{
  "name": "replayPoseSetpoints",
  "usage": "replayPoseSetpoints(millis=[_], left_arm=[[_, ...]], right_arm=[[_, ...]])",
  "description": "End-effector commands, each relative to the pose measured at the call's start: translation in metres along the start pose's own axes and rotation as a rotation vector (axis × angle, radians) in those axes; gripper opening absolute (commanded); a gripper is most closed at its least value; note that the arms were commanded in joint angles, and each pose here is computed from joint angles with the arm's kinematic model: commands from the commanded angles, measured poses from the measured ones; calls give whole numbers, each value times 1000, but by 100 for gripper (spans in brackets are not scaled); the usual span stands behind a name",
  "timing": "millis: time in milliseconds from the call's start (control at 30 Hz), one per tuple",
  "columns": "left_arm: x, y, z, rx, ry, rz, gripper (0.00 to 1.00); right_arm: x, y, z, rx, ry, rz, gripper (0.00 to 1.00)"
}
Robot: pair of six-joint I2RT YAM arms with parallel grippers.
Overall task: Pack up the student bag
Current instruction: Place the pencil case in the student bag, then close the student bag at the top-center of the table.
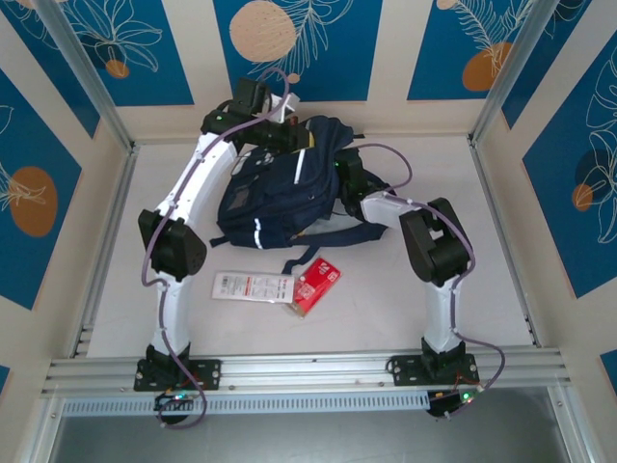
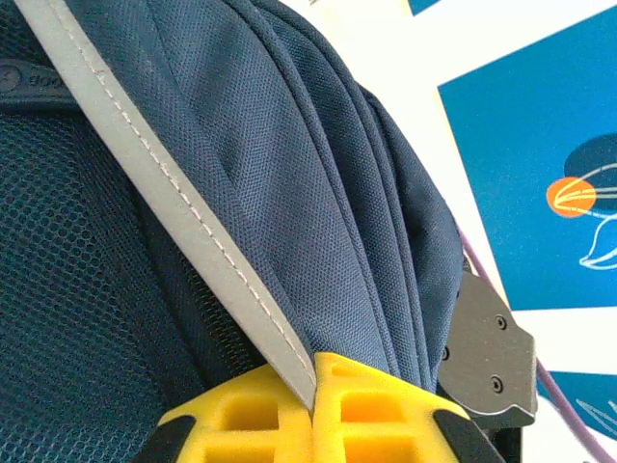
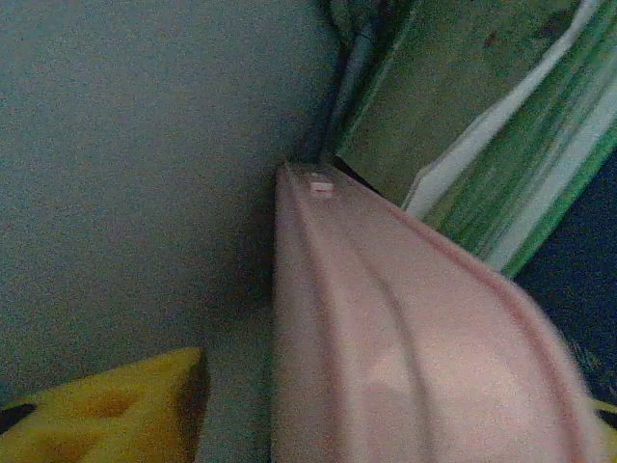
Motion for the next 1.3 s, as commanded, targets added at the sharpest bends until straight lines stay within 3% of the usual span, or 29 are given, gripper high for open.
replayPoseSetpoints(millis=[0,167,300,533,833,967,1067,1167,1267], left_arm=[[21,-55,-15,-130,-59,194,0],[24,-39,-22,-95,-79,160,0],[22,-26,-27,-76,-91,139,0],[11,-8,-27,-49,-79,109,0],[-9,24,-22,0,-73,-13,0],[-36,32,-12,5,-26,7,12],[-54,28,-3,8,19,38,29],[-56,18,2,-6,29,49,45],[-45,9,3,-4,26,42,51]], right_arm=[[-12,-5,17,9,55,30,64],[28,3,7,71,7,26,81],[70,2,2,114,-39,42,89],[128,-19,2,97,-100,87,90],[213,-45,20,104,-292,337,83],[251,-56,39,99,-380,412,83],[275,-59,53,99,-422,417,82],[290,-59,65,113,-429,401,81],[293,-49,78,177,-381,352,79]])
Point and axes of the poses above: each hand's point on the last joint's axis, 136 mm out from that joint toward the fingers, its own x axis back along the fingers, its own y axis along the line the jaws close on, z = x × y, the point moved 3 cm from there along x, back along the fingers, and after that the axes turned 1 degree about -x, right-handed, at the moved point
